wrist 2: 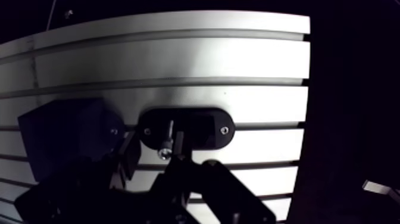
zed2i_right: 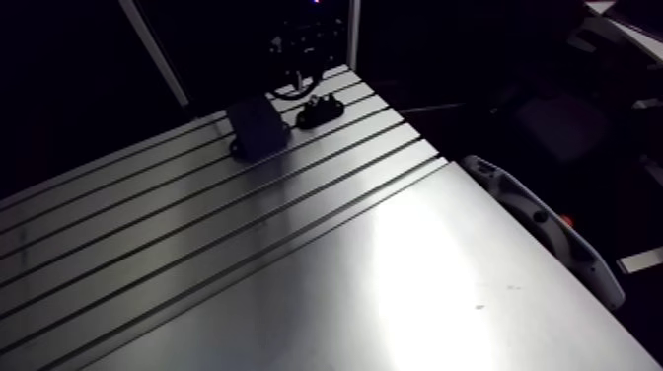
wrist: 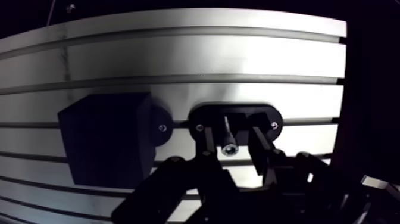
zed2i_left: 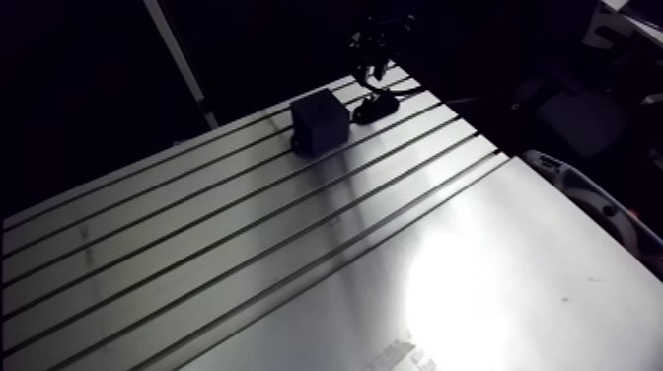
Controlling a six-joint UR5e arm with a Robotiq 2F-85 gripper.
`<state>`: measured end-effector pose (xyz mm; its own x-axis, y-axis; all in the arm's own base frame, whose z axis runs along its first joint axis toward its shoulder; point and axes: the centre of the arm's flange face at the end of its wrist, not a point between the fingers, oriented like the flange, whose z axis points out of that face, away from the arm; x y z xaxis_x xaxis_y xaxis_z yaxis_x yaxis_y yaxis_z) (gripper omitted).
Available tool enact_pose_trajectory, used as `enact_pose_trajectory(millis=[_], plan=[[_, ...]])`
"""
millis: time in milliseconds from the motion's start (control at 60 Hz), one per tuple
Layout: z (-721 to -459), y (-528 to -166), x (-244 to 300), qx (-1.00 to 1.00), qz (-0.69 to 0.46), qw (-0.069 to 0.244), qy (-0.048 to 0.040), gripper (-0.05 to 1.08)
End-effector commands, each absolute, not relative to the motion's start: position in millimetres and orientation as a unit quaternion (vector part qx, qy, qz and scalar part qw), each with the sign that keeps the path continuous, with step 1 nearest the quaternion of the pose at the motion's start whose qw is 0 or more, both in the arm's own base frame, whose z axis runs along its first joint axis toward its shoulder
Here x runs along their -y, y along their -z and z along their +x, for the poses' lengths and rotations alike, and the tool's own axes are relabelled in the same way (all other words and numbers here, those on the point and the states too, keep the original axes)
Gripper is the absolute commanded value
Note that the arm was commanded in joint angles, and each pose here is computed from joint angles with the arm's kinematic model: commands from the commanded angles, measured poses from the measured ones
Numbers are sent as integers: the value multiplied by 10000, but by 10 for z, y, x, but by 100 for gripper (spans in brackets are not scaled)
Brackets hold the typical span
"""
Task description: Pick up the M10 bolt and insert it into the hole until fully seated.
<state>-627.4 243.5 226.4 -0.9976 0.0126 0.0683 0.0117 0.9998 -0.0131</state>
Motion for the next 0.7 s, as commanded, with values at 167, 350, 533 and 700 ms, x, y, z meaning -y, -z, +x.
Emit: enact_pose_trajectory(millis=[167,350,533,700], plan=[[-6272,-2218,-2438,9995,-68,305,-73,57],[-6276,-2170,-2440,9996,-69,275,-93,57],[-6294,-2155,-2467,9994,-60,345,28,57],[-6273,-2126,-2480,9995,-70,284,120,57]])
